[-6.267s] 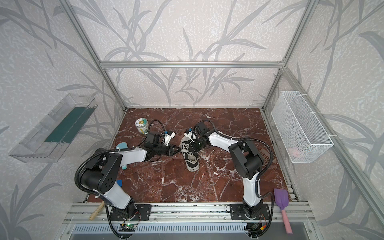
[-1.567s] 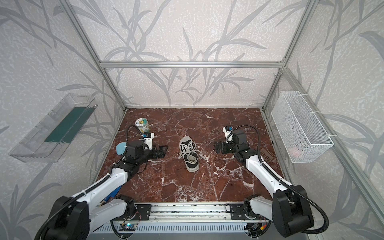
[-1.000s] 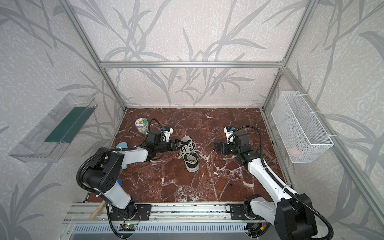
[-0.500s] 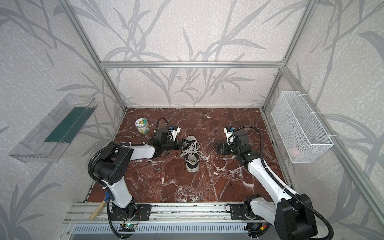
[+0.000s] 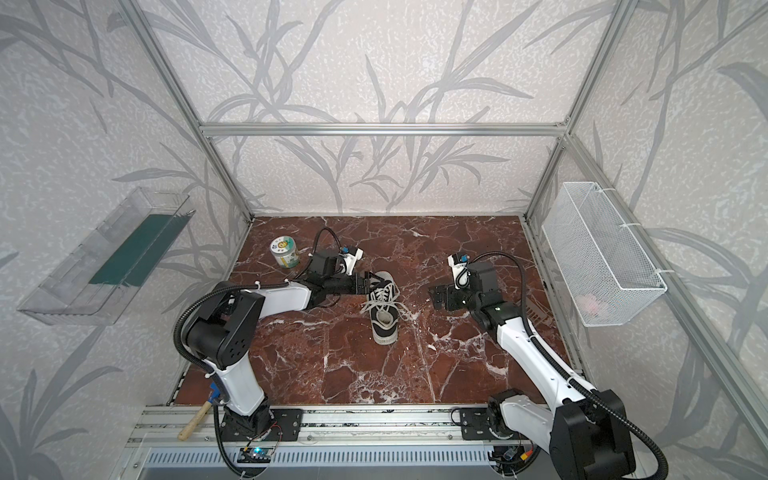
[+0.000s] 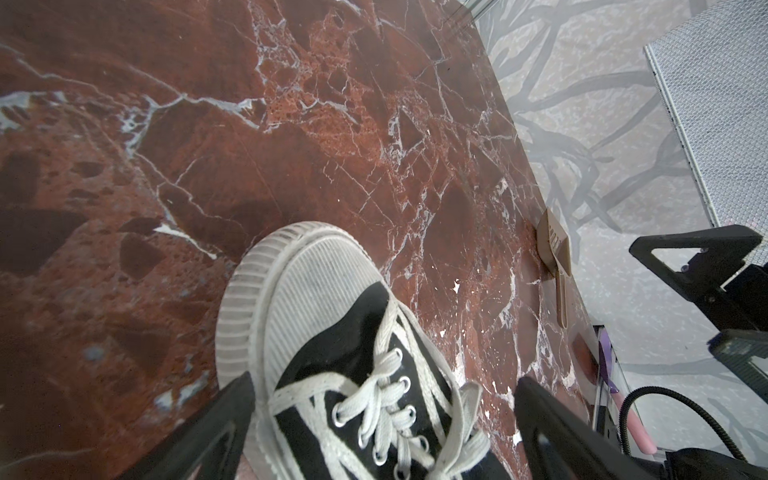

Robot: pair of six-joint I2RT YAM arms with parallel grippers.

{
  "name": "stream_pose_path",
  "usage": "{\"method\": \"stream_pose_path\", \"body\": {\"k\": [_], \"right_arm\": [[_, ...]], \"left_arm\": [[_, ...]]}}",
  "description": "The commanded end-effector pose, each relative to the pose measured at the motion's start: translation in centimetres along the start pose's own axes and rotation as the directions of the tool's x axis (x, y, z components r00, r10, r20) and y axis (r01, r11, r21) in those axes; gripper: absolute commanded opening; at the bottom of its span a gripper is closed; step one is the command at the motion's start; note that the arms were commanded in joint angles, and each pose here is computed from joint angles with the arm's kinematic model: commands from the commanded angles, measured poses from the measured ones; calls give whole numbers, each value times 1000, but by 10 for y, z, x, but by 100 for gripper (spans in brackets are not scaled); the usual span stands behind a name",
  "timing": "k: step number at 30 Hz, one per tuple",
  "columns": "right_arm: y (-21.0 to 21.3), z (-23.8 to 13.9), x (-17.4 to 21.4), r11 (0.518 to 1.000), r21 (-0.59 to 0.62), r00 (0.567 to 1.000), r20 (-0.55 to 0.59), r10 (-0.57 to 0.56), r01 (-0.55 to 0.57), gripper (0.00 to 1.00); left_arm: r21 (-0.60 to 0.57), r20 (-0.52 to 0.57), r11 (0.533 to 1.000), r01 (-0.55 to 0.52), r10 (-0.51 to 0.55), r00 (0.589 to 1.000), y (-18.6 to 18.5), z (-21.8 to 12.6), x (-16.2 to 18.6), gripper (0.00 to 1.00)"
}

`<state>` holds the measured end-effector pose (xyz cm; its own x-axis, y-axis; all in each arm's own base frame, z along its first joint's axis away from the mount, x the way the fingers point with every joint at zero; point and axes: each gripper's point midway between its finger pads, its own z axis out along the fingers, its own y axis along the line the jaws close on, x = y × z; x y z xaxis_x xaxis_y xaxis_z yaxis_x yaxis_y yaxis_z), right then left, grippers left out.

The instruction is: Tie the shoes

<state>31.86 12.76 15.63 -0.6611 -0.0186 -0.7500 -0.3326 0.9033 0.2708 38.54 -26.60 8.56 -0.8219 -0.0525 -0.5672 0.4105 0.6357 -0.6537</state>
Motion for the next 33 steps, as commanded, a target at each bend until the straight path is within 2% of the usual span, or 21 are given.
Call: {"method": "stream_pose_path", "body": {"k": [1,16,20,23,26,29,32,33], "right_arm": [[-1,-2,3,1000,-3,1000,-4,2,-2,99],[0,0,4,1000,-10,1000,-10,1,-1,99],[-1,1,7,1000,-9,1000,-12,2,-2,99],[-4,5,9,1000,-2,1000,1,-1,1,99],[-9,8,8,1000,18,1000,22,-7,7,99],[-19,12,2,997,73,997,65,-34,29,99],[-36,13,-4,985,163,992,105,-66,49,99],[-42,13,-7,980,190,990,121,-75,51,99]], "left_arm": [[-40,-19,999,-9,8,1000,7,2,1,99],[14,-16,1000,9,-9,1000,0,14,1,99],[13,-12,1000,-6,6,1000,-3,11,-2,99],[-14,36,998,-64,64,997,-7,-2,-11,99],[-116,139,979,-168,184,973,-9,-27,-33,99],[-263,221,937,-230,290,931,-2,-62,-55,99],[-477,246,843,-250,401,883,17,-106,-71,99],[-559,231,791,-248,437,869,26,-123,-74,99]]}}
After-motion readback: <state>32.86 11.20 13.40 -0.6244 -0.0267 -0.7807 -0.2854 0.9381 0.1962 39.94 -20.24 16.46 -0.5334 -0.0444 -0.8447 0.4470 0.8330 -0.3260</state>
